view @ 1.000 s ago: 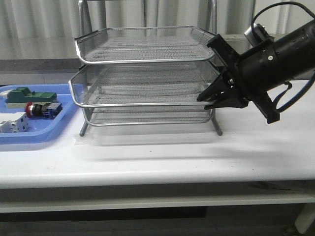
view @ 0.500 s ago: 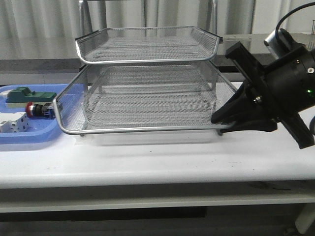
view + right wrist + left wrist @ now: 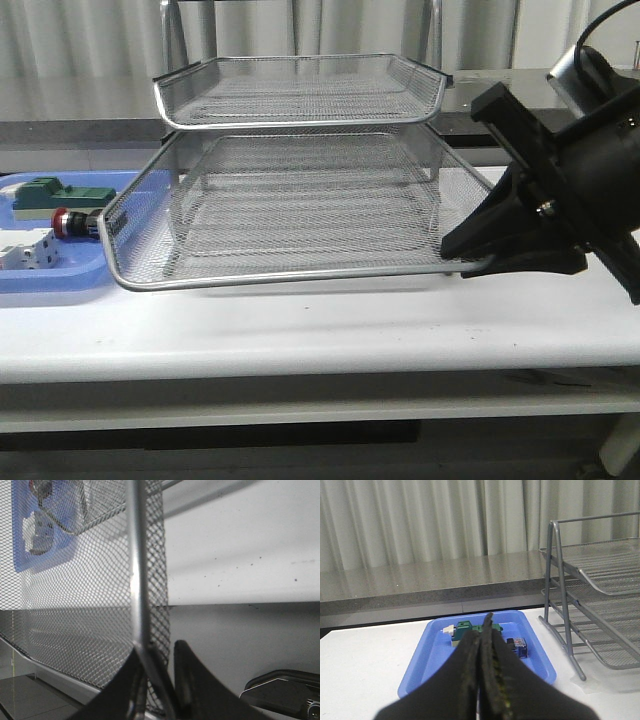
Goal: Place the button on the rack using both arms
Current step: 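Grip the middle wire tray and pull it toward the robot, then release the middle tray and withdraw the right gripper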
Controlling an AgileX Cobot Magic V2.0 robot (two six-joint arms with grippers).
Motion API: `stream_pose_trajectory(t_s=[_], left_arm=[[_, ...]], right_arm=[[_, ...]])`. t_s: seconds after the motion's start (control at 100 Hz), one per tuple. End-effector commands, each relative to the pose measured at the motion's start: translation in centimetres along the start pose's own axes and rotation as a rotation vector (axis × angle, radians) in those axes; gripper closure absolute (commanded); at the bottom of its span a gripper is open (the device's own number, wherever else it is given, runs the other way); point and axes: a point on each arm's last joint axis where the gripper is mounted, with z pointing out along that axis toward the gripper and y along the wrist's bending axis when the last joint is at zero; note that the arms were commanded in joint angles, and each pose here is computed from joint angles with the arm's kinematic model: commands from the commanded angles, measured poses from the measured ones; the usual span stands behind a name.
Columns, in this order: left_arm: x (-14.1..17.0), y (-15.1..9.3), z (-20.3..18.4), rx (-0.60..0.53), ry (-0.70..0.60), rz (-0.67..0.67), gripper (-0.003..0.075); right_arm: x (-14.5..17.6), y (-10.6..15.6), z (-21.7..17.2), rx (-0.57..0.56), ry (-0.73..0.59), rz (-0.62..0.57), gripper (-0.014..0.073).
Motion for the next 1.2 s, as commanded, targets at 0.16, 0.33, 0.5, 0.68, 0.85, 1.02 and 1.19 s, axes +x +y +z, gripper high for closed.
stream_pose_trajectory(t_s=[0.16, 0.33, 0.5, 0.68, 0.85, 1.02, 1.19], left_arm=[[0.2, 0.0, -0.2, 0.005, -0.075, -0.013, 0.0741], [0.2, 0.0, -0.2, 0.005, -0.075, -0.013, 0.0741], [0.2, 0.0, -0.2, 0.005, -0.075, -0.013, 0.0741], [0.2, 0.0, -0.2, 0.005, -0.075, -0.013, 0.0741], [0.2, 0.0, -0.2, 0.005, -0.075, -0.013, 0.0741], [0.2, 0.0, -0.2, 0.005, -0.075, -0.013, 0.0741], [0.2, 0.0, -0.2, 0.005, -0.075, -0.013, 0.0741]], right_arm=[[-0.1, 0.8, -0.8, -0.015, -0.013, -0.089, 0.0227], [-0.3, 1.6, -1.9, -0.024, -0.062, -0.15, 0.0136], [-0.2, 2.9, -3.8, -0.035, -0.109, -0.24, 0.0137], [0.6, 3.5, -5.4, -0.004, -0.087, -0.315, 0.0137], [1.6, 3.0, -6.7, 0.122, -0.019, -0.388, 0.0137], [2.4, 2.6, -9.1, 0.277, -0.022, -0.455, 0.0137], [3.2, 3.2, -12.9, 0.409, -0.092, -0.518, 0.0137]])
